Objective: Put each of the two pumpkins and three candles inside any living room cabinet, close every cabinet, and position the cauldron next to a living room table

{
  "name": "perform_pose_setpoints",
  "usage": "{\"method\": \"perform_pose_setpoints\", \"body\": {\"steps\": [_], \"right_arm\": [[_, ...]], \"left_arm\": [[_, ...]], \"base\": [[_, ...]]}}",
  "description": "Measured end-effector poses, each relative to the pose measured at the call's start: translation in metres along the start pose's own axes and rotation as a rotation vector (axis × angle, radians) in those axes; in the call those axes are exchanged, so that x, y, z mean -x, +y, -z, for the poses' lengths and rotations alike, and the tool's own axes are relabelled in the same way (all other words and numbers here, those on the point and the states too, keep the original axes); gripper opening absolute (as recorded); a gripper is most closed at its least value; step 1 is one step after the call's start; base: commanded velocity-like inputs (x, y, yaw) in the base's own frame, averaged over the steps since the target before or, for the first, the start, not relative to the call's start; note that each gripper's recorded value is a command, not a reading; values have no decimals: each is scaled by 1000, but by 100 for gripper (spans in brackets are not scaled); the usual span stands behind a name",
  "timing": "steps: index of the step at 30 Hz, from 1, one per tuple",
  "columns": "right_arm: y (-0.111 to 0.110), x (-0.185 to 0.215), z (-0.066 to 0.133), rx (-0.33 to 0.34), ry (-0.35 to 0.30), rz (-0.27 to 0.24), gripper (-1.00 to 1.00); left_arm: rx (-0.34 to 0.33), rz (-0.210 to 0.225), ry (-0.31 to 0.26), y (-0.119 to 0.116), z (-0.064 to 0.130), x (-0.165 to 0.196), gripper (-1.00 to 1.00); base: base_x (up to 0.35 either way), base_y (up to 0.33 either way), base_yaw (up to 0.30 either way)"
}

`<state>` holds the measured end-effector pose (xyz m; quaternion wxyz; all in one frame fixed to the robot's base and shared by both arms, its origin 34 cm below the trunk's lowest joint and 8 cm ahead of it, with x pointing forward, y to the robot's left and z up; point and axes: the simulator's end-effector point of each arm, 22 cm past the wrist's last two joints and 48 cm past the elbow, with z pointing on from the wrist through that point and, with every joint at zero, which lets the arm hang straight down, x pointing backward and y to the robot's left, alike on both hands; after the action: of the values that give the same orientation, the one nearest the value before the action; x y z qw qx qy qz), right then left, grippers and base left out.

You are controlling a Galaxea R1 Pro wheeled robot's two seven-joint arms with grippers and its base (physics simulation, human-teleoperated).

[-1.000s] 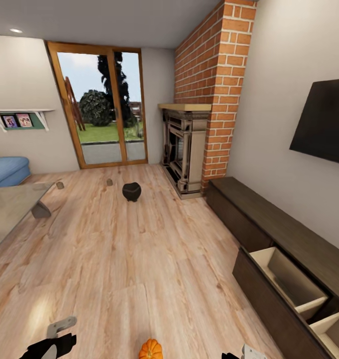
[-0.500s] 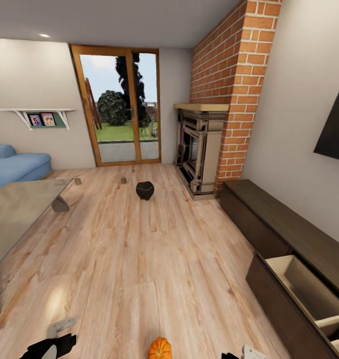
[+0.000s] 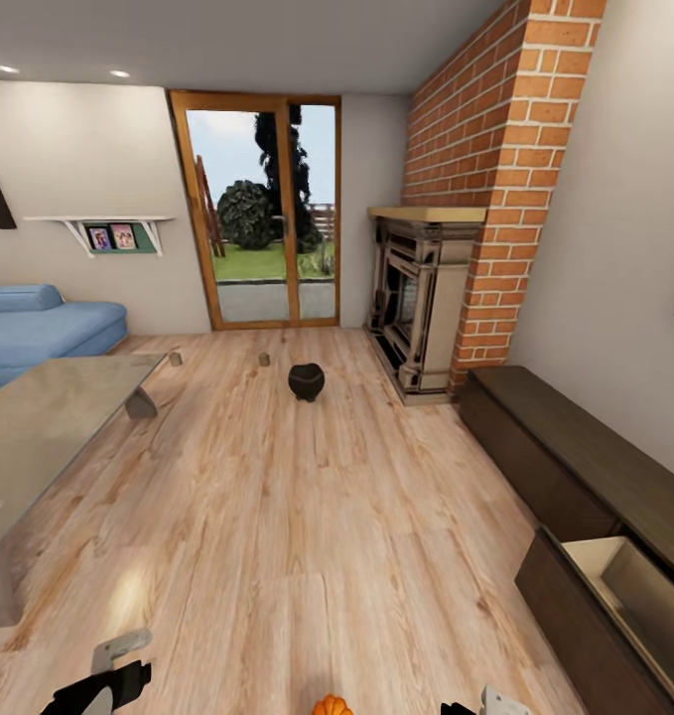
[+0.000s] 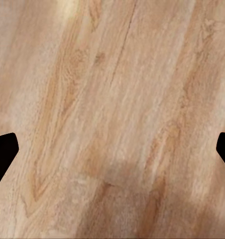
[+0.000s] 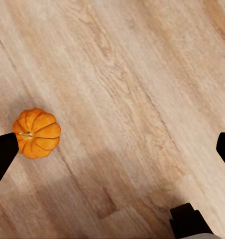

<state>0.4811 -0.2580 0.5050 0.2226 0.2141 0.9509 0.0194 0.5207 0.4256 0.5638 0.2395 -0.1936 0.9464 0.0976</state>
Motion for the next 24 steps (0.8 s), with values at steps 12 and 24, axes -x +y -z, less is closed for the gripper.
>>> {"method": "perform_pose_setpoints", "body": {"steps": [12, 24], "right_arm": [[1, 0, 0, 2, 0, 0, 100], [0, 17, -1, 10, -25, -20, 100]], "left_arm": [[0, 2, -5, 0, 0, 1, 100], [-5, 16, 5, 6, 0, -1, 100]], "base": [[19, 111, 0], [48, 87, 0]]}}
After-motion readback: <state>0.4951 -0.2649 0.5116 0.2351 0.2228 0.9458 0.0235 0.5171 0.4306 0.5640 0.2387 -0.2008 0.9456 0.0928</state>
